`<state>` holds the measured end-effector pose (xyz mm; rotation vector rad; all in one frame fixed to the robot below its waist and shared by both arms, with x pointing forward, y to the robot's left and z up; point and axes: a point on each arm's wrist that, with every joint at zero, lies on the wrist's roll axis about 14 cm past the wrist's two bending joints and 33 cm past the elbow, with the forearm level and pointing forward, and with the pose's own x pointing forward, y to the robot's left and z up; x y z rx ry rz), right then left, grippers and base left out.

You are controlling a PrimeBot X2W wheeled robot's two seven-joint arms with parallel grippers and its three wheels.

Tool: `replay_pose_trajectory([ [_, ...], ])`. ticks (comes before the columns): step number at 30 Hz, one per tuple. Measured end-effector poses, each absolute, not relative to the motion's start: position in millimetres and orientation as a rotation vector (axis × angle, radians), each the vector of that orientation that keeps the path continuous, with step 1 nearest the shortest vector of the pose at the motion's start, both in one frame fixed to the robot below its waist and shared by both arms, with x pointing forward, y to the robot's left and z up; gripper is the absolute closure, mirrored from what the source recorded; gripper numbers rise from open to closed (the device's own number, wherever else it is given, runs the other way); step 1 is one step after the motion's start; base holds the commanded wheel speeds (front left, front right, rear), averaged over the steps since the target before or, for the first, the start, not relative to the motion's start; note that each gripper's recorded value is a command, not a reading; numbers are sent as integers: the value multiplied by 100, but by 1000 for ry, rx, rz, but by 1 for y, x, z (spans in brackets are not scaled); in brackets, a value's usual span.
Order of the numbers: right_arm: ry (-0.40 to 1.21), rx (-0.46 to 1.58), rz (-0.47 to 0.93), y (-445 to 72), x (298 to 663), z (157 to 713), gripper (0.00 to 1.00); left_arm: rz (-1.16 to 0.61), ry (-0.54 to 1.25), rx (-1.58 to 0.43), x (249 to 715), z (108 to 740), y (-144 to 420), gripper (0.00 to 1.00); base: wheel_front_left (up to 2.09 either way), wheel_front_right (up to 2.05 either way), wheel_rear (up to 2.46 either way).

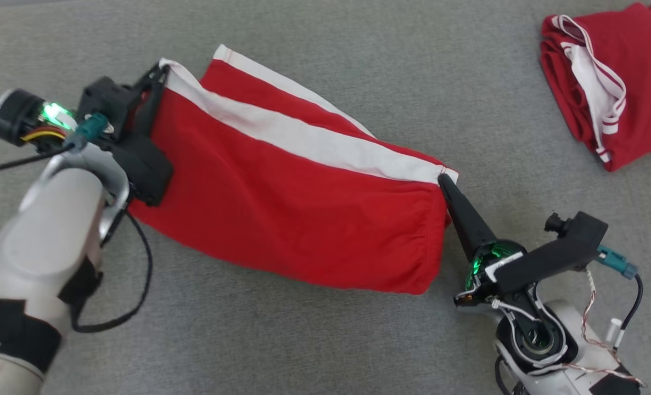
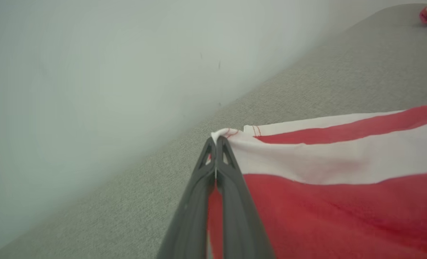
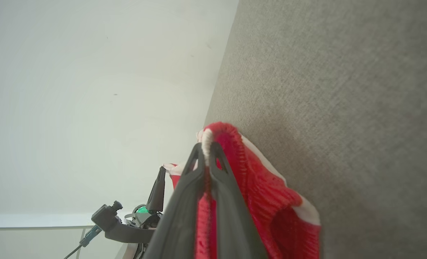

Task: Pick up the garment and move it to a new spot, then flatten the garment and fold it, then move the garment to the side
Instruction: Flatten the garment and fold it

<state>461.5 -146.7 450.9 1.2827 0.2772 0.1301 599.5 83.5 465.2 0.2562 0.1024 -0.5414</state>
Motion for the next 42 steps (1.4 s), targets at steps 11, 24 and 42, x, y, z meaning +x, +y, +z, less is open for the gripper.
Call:
replay_pose_trajectory([
  [11,276,1331,55,-155,436,441,100,-611,95,314,616,469,67,100,0,0,0],
  [24,267,1318,-7,-166,430,433,100,-648,106,360,635,468,50,100,0,0,0],
  [42,259,1302,-39,-162,439,423,70,-674,142,302,640,444,33,100,0,0,0],
])
